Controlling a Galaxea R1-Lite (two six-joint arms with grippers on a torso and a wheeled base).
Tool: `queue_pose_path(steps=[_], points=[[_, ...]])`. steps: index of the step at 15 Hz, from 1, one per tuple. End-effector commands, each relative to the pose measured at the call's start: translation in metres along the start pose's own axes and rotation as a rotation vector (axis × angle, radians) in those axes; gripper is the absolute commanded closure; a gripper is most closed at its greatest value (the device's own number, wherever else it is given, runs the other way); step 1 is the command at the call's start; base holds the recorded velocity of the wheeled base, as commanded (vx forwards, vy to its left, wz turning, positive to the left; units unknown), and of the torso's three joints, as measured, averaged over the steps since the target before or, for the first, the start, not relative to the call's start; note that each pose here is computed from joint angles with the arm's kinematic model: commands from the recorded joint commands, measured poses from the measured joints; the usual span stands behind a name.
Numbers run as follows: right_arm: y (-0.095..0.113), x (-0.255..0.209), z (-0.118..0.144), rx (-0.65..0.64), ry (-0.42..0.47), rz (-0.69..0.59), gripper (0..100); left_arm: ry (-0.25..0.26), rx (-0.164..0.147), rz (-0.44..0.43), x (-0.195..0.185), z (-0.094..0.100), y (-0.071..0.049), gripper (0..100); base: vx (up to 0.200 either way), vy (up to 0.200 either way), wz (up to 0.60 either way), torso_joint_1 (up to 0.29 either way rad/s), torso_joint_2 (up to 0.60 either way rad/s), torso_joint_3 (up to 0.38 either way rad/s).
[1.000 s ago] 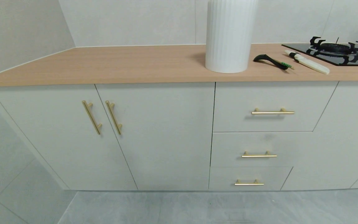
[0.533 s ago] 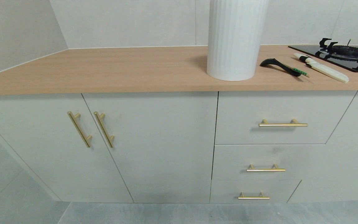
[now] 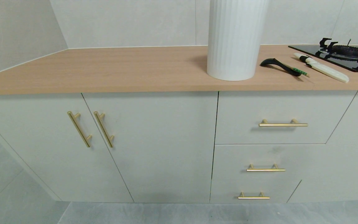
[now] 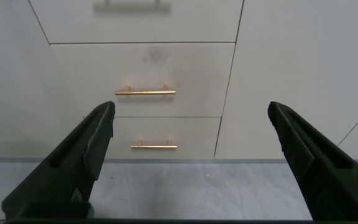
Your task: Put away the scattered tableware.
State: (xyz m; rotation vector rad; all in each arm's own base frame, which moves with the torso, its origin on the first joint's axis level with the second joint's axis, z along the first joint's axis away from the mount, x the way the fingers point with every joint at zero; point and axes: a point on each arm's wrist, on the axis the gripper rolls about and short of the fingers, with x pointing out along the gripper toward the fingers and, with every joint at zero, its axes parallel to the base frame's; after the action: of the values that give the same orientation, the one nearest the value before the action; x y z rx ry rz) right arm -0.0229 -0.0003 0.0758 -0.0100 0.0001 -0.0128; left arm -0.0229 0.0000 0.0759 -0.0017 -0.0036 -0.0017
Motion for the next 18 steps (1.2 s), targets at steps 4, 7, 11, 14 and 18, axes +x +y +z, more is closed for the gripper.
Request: queue_pose_path(steps=[4, 7, 11, 14, 18], points=[[0.000, -0.001, 0.006, -0.010, -0.026, 0.011, 0, 0.001, 0.000, 0.000, 0.000, 0.000, 0.000, 0, 0.000, 0.000, 0.00, 0.000, 0.00, 0.000], [0.001, -0.002, 0.042, 0.026, -0.041, 0.116, 0, 0.001, -0.001, 0.000, 0.000, 0.000, 0.000, 0, 0.000, 0.000, 0.00, 0.000, 0.00, 0.000], [0.005, 0.039, 0.065, 0.044, 0.224, 0.252, 0, 0.001, -0.001, 0.000, 0.000, 0.000, 0.000, 0, 0.000, 0.000, 0.00, 0.000, 0.00, 0.000], [0.011, 0.082, 0.090, 0.027, 0.374, 0.318, 0, 0.001, 0.000, 0.000, 0.000, 0.000, 0.000, 0, 0.000, 0.000, 0.00, 0.000, 0.00, 0.000], [0.021, 0.135, 0.096, 0.025, 0.525, 0.356, 0, 0.001, 0.000, 0.000, 0.000, 0.000, 0.000, 0, 0.000, 0.000, 0.00, 0.000, 0.00, 0.000]])
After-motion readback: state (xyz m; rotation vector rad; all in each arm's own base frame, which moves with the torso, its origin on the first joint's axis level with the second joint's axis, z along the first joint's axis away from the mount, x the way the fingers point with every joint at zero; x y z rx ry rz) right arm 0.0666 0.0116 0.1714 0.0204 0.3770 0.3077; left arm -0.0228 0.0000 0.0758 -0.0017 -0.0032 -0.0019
